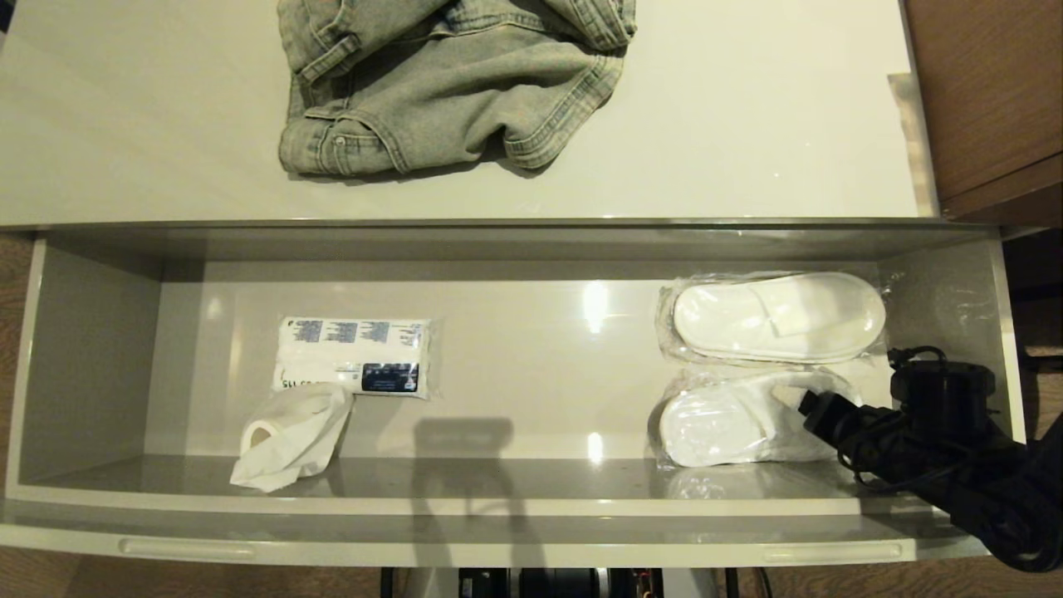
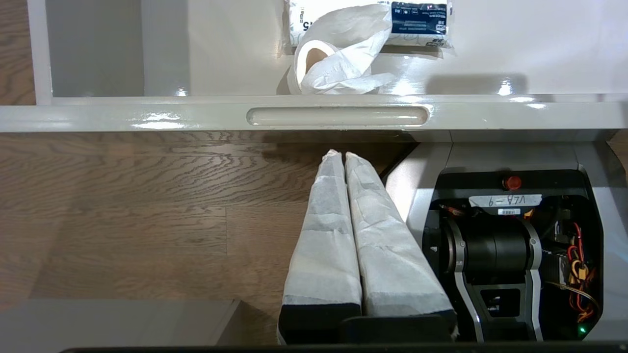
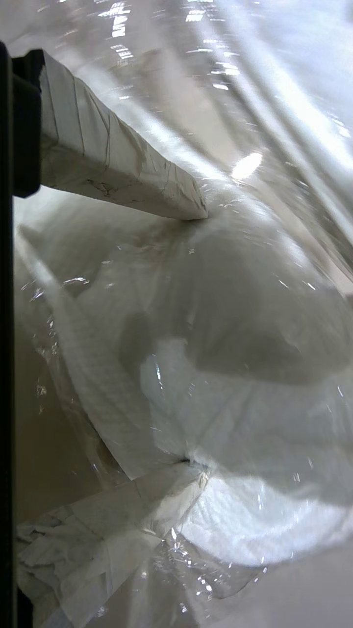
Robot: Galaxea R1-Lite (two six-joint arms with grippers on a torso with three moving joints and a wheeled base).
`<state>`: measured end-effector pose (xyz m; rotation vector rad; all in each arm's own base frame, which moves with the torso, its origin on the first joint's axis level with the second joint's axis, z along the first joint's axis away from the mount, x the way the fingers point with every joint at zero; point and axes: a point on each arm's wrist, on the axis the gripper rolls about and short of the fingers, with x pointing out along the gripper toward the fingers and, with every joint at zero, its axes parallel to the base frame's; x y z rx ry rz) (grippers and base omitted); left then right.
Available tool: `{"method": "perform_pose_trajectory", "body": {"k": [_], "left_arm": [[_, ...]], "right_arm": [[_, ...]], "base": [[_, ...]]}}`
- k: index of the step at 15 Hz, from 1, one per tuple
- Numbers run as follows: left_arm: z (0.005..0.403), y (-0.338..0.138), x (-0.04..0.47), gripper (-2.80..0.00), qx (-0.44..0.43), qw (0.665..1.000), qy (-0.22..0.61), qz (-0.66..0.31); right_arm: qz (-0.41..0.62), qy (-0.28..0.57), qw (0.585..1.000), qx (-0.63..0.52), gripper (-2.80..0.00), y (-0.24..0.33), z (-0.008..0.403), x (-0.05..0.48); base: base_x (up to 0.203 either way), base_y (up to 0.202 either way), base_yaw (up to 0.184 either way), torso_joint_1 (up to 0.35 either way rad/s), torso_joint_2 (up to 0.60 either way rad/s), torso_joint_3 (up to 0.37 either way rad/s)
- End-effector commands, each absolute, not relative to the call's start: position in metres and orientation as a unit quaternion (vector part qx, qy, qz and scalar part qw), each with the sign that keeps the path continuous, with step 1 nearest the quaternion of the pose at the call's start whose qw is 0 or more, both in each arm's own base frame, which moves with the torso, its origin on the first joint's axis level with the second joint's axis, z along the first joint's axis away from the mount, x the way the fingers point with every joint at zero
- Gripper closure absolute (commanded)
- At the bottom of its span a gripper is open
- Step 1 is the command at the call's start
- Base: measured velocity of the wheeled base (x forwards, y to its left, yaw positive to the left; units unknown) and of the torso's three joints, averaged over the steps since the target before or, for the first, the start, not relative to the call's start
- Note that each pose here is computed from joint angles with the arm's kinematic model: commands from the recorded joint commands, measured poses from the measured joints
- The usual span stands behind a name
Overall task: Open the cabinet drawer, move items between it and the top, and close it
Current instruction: Take out the disposable slippers from the drawer
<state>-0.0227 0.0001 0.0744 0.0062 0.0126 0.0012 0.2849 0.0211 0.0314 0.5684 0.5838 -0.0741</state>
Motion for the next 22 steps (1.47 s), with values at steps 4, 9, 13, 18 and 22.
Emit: {"method": "perform_pose_trajectory", "body": {"k": [4, 9, 13, 18, 22], "left_arm": [[0.074, 0.000, -0.023, 0.00, 0.003, 1.000, 0.007, 0.001], [0.074, 0.000, -0.023, 0.00, 0.003, 1.000, 0.007, 0.001], [0.074, 0.000, -0.023, 0.00, 0.003, 1.000, 0.006, 0.001], [0.074, 0.000, -0.023, 0.00, 0.003, 1.000, 0.007, 0.001], [0.074, 0.000, -0.023, 0.00, 0.003, 1.000, 0.007, 0.001]], "right_arm": [[0.005, 0.289, 0.925, 0.248, -2.80, 0.031, 0.025, 0.275], [0.010, 0.295, 0.926, 0.238, -2.80, 0.034, 0.020, 0.271], [0.003, 0.305, 0.923, 0.234, -2.80, 0.033, 0.011, 0.273], [-0.010, 0.309, 0.922, 0.231, -2.80, 0.026, 0.000, 0.276], [-0.014, 0.310, 0.922, 0.232, -2.80, 0.024, -0.002, 0.277]], "base": [[0.000, 0.000, 0.000, 0.000, 0.00, 0.000], [0.000, 0.000, 0.000, 0.000, 0.00, 0.000], [0.000, 0.000, 0.000, 0.000, 0.00, 0.000], [0.000, 0.000, 0.000, 0.000, 0.00, 0.000], [0.000, 0.000, 0.000, 0.001, 0.00, 0.008]]}}
